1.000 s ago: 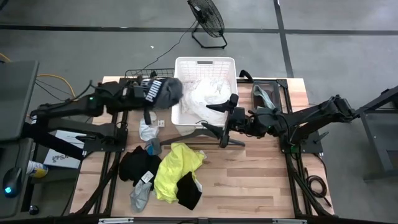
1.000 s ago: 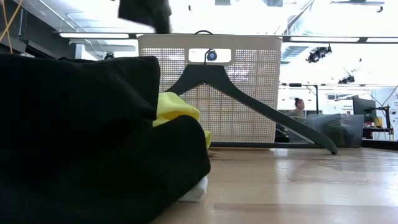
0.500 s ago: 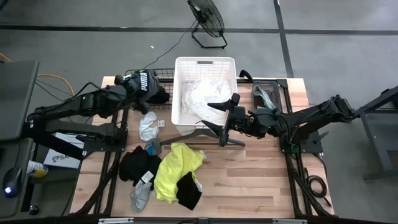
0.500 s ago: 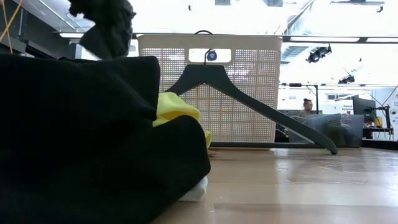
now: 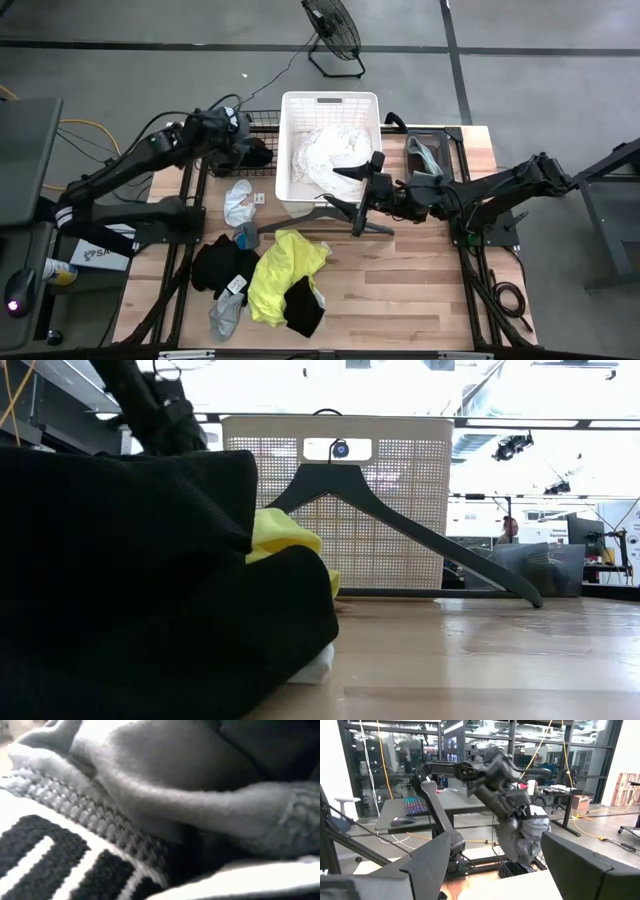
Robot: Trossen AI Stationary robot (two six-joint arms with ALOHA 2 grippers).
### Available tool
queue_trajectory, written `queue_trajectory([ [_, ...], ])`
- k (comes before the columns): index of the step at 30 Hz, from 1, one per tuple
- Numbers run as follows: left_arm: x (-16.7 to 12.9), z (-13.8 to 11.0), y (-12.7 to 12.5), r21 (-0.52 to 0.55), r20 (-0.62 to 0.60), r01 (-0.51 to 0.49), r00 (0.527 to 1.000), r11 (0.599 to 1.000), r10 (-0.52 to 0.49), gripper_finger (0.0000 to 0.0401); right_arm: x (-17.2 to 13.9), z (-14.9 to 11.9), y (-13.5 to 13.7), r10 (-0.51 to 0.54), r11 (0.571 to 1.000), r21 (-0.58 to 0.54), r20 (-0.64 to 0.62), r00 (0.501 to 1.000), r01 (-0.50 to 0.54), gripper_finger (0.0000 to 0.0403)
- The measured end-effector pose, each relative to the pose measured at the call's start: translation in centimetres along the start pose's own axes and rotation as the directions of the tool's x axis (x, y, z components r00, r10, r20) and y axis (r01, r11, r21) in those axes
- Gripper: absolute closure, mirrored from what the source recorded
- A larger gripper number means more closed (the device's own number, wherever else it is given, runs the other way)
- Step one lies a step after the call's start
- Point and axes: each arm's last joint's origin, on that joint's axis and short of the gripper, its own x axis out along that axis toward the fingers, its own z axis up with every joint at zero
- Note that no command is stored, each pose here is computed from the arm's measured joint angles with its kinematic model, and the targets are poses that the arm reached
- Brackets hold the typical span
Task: Pick & Place Cloths
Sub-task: Put the grey underwear into the wire basket
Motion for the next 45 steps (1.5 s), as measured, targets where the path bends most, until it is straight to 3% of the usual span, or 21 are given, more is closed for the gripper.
queue_trajectory([
  [12,6.1,0.4,1.7,-0.009,-0.208,-0.013,0.978,1.000,0.011,0.0380,0.0,-0.5,0.0,0.002,1.000,0.026,-0.045,0.999,-0.001,0.0101],
  [21,9.7,-0.2,2.3,-0.015,-0.342,0.041,0.939,0.999,-0.044,0.0380,0.0,-0.5,0.0,0.002,1.000,0.026,-0.048,0.999,-0.001,0.0101],
  [27,11.4,-0.7,1.9,-0.011,-0.404,0.057,0.913,0.998,-0.056,0.0363,0.0,-0.8,0.0,0.002,0.998,0.056,-0.077,0.997,0.002,0.0101],
  [45,14.7,-2.8,1.0,-0.009,-0.552,0.132,0.826,0.991,-0.115,0.0369,-0.1,-1.0,0.1,0.014,0.997,0.079,-0.094,0.995,-0.007,0.0101],
])
